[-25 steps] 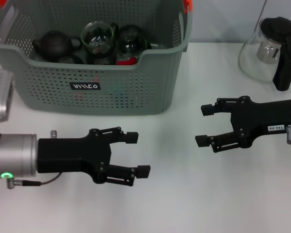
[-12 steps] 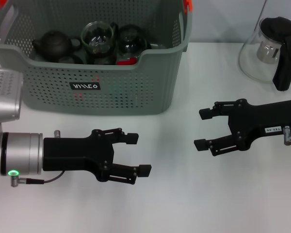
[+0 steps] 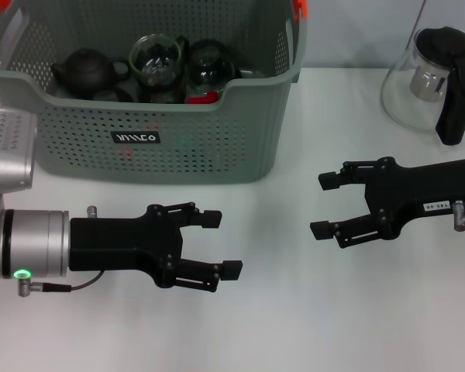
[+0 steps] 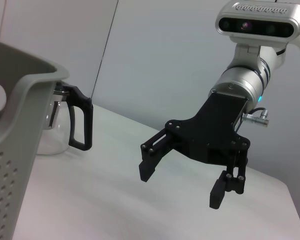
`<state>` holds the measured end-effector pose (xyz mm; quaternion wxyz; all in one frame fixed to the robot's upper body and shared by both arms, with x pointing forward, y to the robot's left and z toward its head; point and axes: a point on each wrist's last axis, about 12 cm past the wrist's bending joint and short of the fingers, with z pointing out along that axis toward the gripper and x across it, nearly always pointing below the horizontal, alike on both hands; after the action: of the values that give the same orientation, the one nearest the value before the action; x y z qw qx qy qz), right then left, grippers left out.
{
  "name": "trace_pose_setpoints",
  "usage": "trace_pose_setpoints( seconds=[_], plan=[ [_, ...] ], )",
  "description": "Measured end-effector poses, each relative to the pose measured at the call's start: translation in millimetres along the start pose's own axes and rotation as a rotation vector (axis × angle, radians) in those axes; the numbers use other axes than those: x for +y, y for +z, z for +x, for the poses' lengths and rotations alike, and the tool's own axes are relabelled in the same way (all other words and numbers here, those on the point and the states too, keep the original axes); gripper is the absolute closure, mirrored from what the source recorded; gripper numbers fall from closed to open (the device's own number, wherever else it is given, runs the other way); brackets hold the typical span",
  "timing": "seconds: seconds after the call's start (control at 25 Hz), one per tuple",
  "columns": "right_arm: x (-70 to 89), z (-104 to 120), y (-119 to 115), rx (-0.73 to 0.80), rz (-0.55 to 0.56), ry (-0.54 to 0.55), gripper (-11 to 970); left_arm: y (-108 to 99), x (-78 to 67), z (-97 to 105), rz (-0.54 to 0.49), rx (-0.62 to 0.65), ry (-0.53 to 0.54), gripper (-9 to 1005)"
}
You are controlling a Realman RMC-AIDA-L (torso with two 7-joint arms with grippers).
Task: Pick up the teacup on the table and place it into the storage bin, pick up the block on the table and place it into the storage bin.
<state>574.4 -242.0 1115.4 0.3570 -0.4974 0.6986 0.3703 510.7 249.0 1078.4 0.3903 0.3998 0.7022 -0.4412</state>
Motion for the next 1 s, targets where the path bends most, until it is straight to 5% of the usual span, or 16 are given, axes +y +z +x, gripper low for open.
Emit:
trace_pose_setpoints(
  seconds=[1.0],
  plan=[
    [0.6, 2.0, 0.2, 0.000, 0.000, 0.008, 32, -1.3, 0.8, -0.3, -0.003, 0.003, -0.002, 47]
  ],
)
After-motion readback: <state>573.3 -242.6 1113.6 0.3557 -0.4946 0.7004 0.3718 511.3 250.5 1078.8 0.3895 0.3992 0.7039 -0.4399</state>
